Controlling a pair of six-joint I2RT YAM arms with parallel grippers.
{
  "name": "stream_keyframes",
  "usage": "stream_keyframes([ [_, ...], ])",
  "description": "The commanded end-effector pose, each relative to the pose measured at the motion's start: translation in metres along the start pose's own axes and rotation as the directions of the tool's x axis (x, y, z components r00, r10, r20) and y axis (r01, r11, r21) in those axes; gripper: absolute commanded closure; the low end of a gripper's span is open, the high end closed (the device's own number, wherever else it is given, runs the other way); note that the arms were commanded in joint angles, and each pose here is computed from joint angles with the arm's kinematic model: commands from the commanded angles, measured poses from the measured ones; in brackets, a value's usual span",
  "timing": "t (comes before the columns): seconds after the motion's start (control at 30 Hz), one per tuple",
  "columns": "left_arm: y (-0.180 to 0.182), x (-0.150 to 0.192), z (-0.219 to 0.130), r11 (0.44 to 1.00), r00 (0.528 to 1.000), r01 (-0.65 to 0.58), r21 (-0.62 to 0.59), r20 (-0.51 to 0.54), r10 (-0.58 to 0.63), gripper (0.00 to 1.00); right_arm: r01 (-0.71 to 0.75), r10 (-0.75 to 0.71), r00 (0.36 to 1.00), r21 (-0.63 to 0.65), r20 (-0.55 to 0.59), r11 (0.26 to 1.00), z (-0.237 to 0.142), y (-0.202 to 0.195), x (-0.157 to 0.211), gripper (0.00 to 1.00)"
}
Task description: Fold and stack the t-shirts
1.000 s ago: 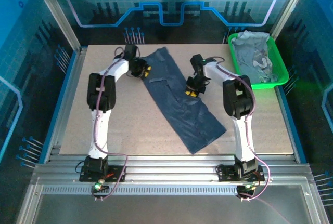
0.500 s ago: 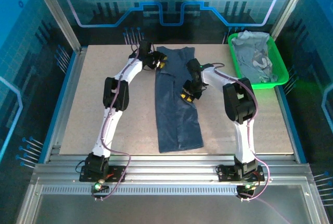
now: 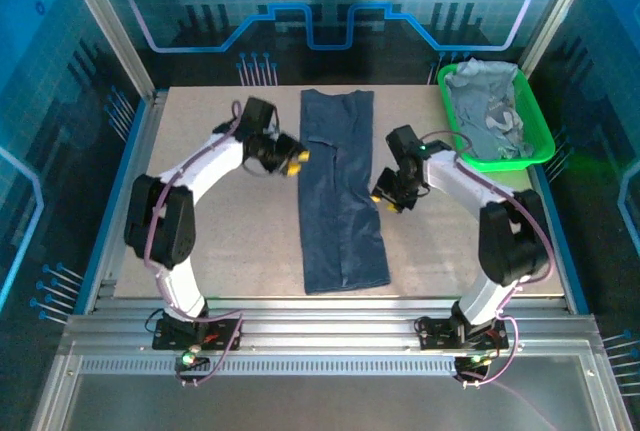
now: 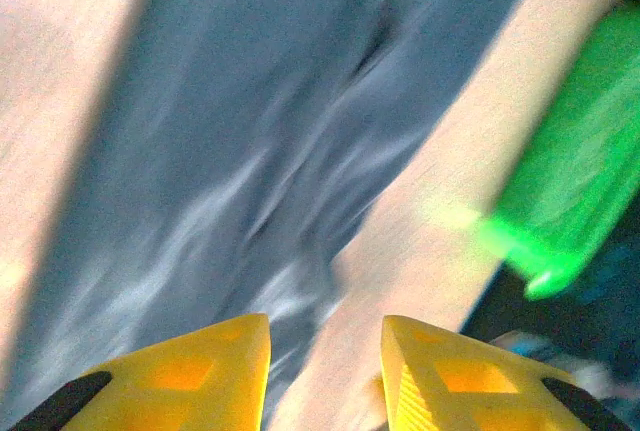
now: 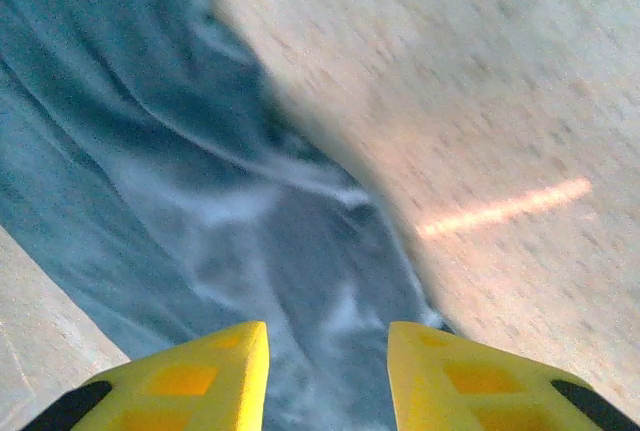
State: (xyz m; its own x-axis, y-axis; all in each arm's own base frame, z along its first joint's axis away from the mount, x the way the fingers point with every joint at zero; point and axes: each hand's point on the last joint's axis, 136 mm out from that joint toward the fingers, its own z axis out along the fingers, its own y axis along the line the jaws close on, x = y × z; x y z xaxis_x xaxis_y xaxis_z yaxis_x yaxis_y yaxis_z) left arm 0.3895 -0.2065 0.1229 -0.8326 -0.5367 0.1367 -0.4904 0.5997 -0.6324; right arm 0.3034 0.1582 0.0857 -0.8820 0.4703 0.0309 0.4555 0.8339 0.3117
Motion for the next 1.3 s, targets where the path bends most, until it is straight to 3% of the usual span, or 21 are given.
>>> stream_keyframes([
  [0.0, 0.087, 0.105, -0.005, 0.974, 0.940, -0.120, -0.195, -0.338, 0.048, 0.64, 0.154, -0.150, 0.986, 0.053, -0.070, 0.987, -0.016, -0.028, 0.043, 0.61],
  [0.13, 0.129, 0.190, -0.012, 0.946, 0.839, -0.248, -0.211, -0.534, 0.101, 0.60, 0.247, -0.231, 0.959, 0.084, -0.166, 0.965, -0.015, -0.064, 0.092, 0.54],
  [0.27, 0.141, 0.226, 0.005, 0.941, 0.813, -0.264, -0.213, -0.574, 0.098, 0.56, 0.261, -0.236, 0.943, 0.080, -0.237, 0.962, -0.002, -0.090, 0.127, 0.53],
  [0.37, 0.144, 0.233, 0.022, 0.945, 0.826, -0.233, -0.227, -0.559, 0.069, 0.56, 0.255, -0.229, 0.941, 0.077, -0.249, 0.964, 0.003, -0.101, 0.137, 0.53],
  [0.53, 0.167, 0.234, 0.029, 0.895, 0.847, -0.276, -0.352, -0.528, 0.053, 0.57, 0.253, -0.226, 0.942, 0.082, -0.250, 0.964, 0.004, -0.110, 0.142, 0.52],
  [0.8, 0.173, 0.221, 0.046, 0.883, 0.876, -0.272, -0.384, -0.479, 0.062, 0.61, 0.258, -0.237, 0.939, 0.058, -0.249, 0.964, 0.007, -0.108, 0.144, 0.51],
  [0.9, 0.169, 0.215, 0.054, 0.873, 0.886, -0.280, -0.399, -0.458, 0.075, 0.68, 0.258, -0.237, 0.940, 0.057, -0.246, 0.964, 0.008, -0.107, 0.143, 0.51],
  [1.1, 0.166, 0.209, 0.054, 0.872, 0.904, -0.271, -0.408, -0.420, 0.085, 0.94, 0.237, -0.219, 0.943, 0.043, -0.249, 0.971, 0.013, -0.102, 0.142, 0.50],
  [1.27, 0.169, 0.214, 0.041, 0.871, 0.900, -0.279, -0.405, -0.427, 0.090, 1.00, 0.189, -0.181, 0.944, 0.000, -0.275, 0.982, 0.024, -0.086, 0.148, 0.49],
])
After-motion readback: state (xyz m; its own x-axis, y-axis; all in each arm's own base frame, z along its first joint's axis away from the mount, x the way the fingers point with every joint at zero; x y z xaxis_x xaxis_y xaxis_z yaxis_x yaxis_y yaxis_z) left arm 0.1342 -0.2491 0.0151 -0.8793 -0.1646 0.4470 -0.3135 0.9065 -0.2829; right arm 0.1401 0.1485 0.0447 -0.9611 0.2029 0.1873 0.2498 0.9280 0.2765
